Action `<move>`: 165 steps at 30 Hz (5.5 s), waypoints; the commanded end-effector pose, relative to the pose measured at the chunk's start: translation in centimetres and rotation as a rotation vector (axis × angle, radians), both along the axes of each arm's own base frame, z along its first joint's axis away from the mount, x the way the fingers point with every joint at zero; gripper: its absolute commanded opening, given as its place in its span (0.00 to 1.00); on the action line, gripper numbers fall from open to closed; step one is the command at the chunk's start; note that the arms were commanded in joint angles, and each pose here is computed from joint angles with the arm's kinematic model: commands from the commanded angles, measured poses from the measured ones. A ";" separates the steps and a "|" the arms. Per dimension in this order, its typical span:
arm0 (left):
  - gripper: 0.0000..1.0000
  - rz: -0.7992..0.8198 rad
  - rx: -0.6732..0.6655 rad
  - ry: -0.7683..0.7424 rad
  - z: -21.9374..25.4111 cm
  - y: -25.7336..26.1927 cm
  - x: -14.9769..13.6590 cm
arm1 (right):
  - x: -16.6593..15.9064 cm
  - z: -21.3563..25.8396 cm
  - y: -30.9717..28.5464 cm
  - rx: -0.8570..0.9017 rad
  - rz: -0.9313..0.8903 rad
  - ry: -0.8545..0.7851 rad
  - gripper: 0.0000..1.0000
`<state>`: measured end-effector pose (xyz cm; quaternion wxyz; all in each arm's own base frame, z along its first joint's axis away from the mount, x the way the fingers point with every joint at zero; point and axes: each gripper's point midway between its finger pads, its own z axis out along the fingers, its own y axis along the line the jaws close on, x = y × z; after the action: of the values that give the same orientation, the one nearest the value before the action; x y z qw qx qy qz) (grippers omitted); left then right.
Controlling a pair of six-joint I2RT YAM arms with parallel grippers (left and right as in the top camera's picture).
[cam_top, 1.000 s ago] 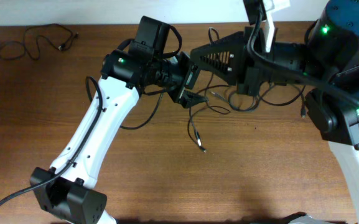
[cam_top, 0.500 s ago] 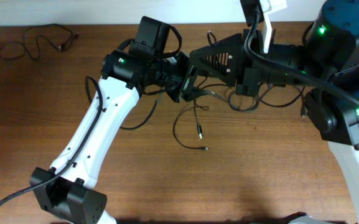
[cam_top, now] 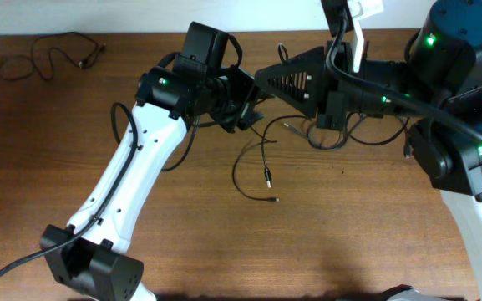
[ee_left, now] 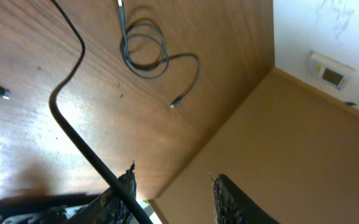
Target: Untangle cables
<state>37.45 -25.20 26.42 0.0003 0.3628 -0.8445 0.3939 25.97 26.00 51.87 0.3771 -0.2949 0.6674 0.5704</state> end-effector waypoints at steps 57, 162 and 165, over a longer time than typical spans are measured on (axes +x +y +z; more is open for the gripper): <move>0.00 -0.123 -0.167 -1.105 26.9 1.1 1.0 | 6.3 -19.2 1.9 -0.549 -0.425 0.500 0.99; 0.00 0.311 -0.376 -0.543 23.4 13.8 4.3 | 8.7 -22.2 12.1 -0.395 -0.592 0.545 0.98; 0.00 0.318 -0.384 -0.532 23.4 13.8 4.3 | 8.0 -22.1 13.0 -0.383 -0.636 0.547 0.98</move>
<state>43.28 -11.11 47.74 -0.2076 0.3819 -0.6660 0.6062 34.27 38.50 29.74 0.2658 -0.0080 0.8938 0.3610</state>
